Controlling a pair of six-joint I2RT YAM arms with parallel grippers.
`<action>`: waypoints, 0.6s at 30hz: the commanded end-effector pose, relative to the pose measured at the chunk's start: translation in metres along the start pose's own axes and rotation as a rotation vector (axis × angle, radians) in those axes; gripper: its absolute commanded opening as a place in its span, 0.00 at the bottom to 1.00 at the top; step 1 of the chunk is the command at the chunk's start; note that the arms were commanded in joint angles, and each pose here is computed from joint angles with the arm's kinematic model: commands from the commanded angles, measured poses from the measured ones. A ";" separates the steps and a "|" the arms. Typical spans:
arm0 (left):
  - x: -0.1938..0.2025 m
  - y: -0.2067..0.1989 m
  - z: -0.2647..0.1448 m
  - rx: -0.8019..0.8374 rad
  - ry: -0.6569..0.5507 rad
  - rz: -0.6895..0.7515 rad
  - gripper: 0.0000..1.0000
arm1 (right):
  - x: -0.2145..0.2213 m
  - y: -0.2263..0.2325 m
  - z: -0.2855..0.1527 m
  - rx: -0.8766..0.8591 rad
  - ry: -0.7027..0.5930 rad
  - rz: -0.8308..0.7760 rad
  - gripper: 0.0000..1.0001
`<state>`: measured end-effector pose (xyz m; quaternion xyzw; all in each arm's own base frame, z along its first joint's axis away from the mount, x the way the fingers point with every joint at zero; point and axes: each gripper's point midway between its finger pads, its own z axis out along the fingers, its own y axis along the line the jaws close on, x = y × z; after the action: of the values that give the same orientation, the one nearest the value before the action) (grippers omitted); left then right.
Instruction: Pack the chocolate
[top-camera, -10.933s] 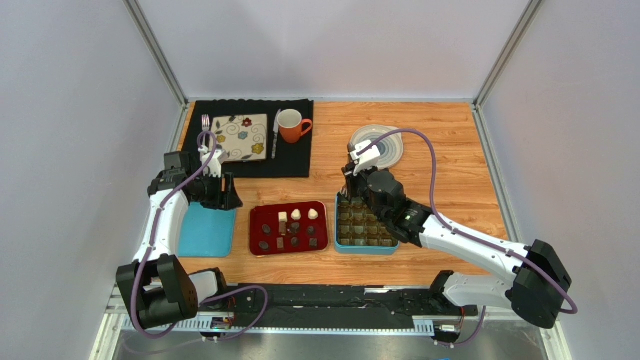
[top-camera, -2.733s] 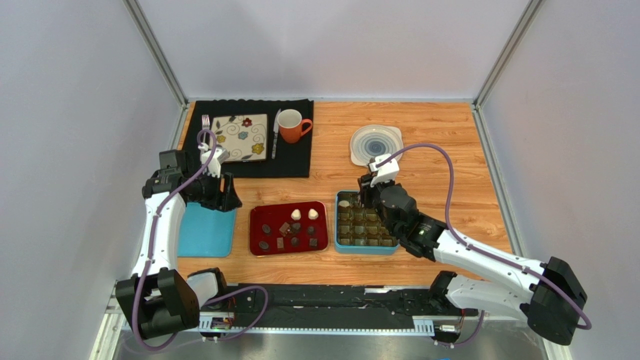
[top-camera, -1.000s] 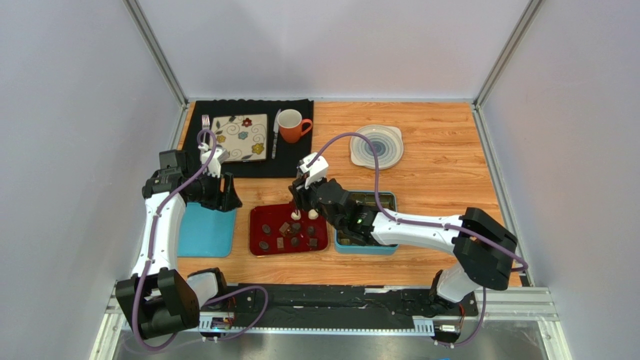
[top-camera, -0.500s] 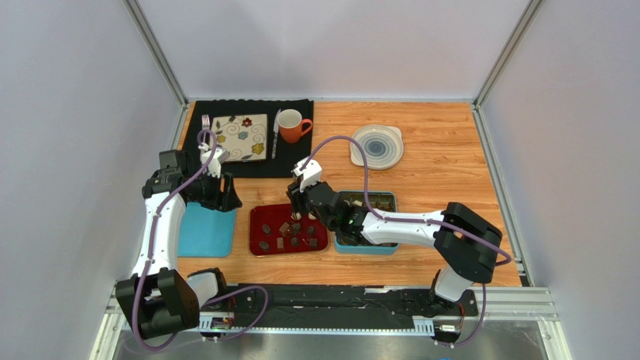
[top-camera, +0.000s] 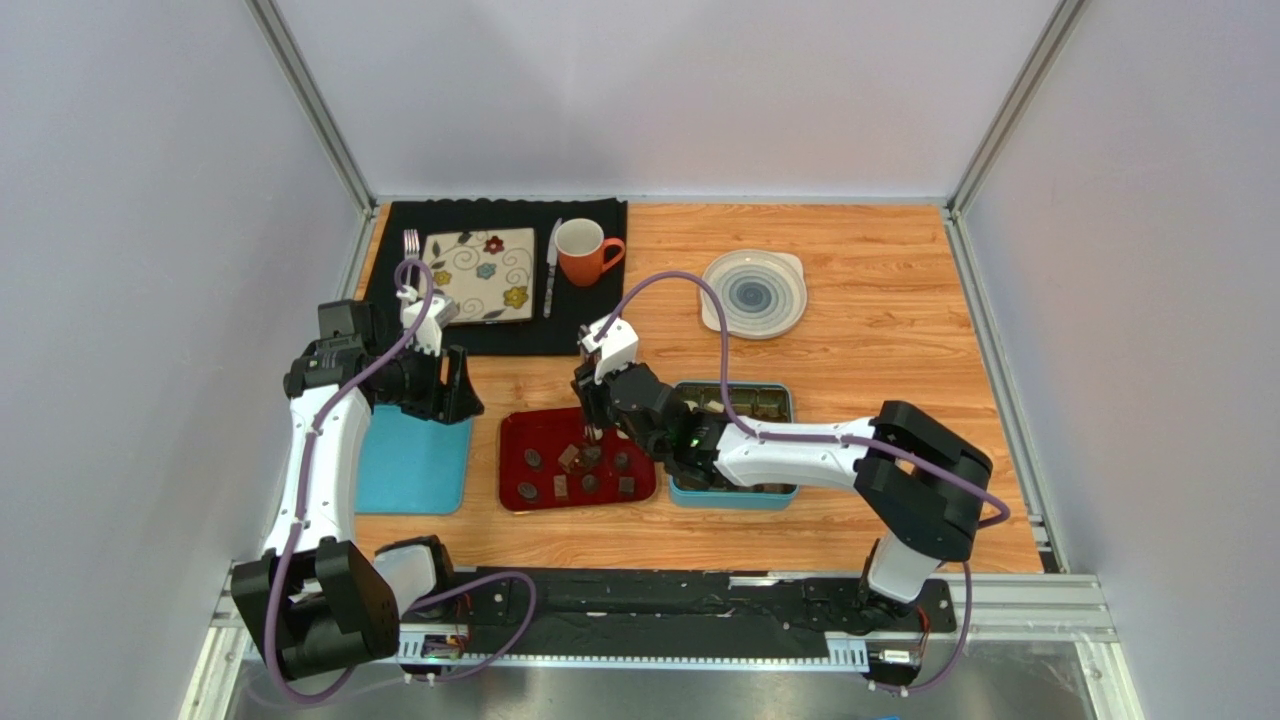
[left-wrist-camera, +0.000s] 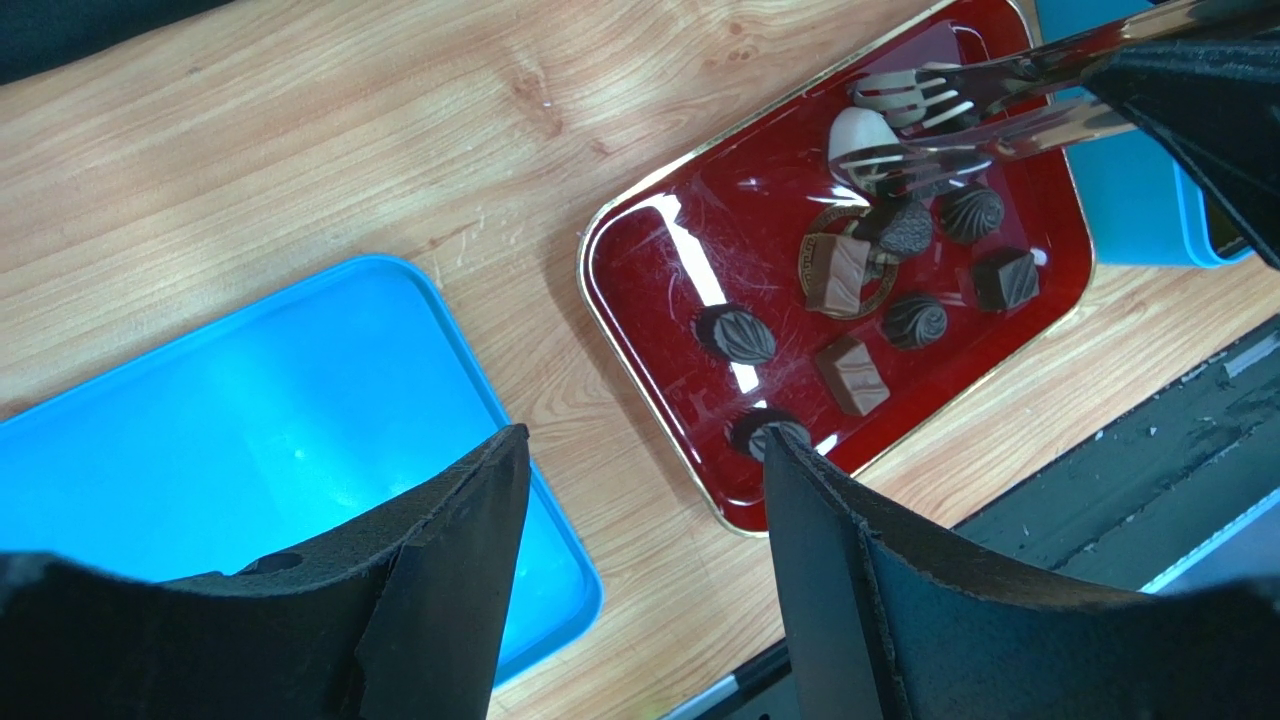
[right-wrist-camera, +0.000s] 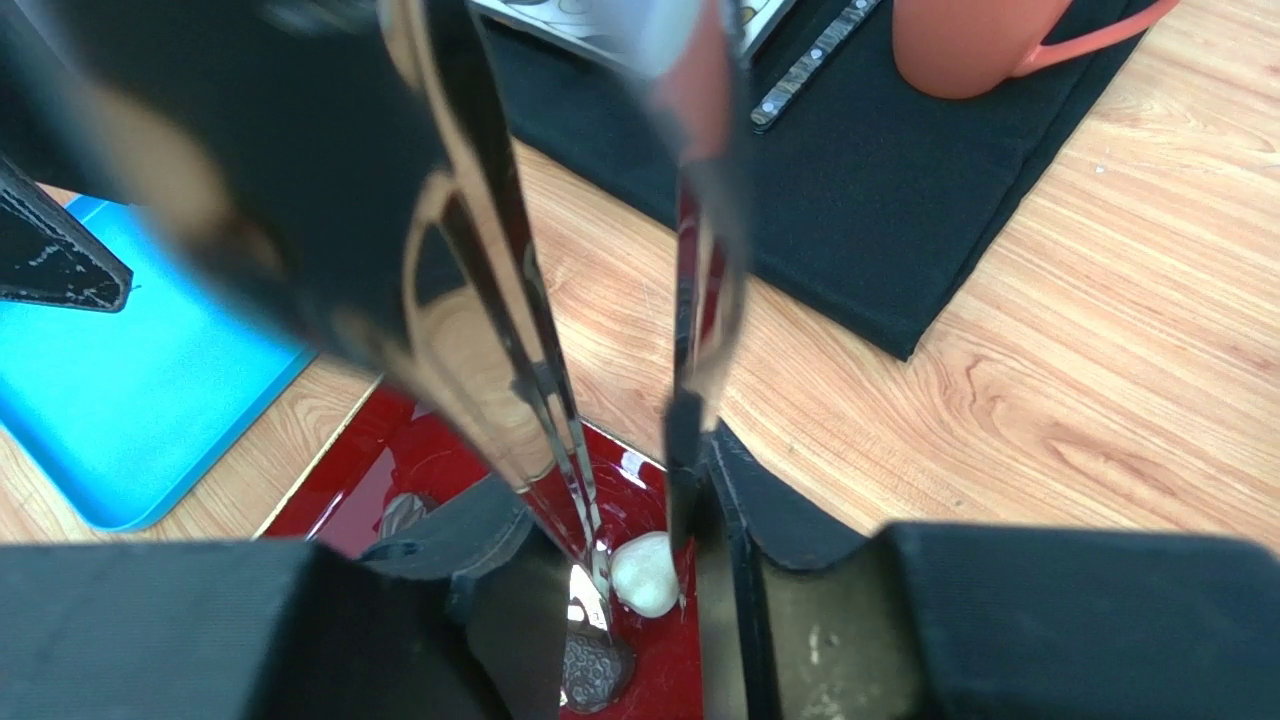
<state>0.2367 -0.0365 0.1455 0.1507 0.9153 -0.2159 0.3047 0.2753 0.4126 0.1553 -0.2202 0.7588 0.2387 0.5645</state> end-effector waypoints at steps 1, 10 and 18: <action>-0.008 -0.001 -0.006 -0.005 -0.038 0.055 0.68 | -0.059 0.007 -0.005 -0.003 -0.144 0.028 0.25; -0.005 0.001 -0.004 -0.011 -0.031 0.050 0.68 | -0.115 -0.023 -0.051 0.070 -0.237 -0.028 0.22; -0.006 0.000 -0.005 -0.006 -0.038 0.052 0.68 | -0.113 -0.094 -0.110 0.227 -0.257 -0.018 0.21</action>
<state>0.2367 -0.0355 0.1456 0.1540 0.9151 -0.2120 0.3064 0.2729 0.3295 0.2914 -0.1606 0.6870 0.2286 0.6708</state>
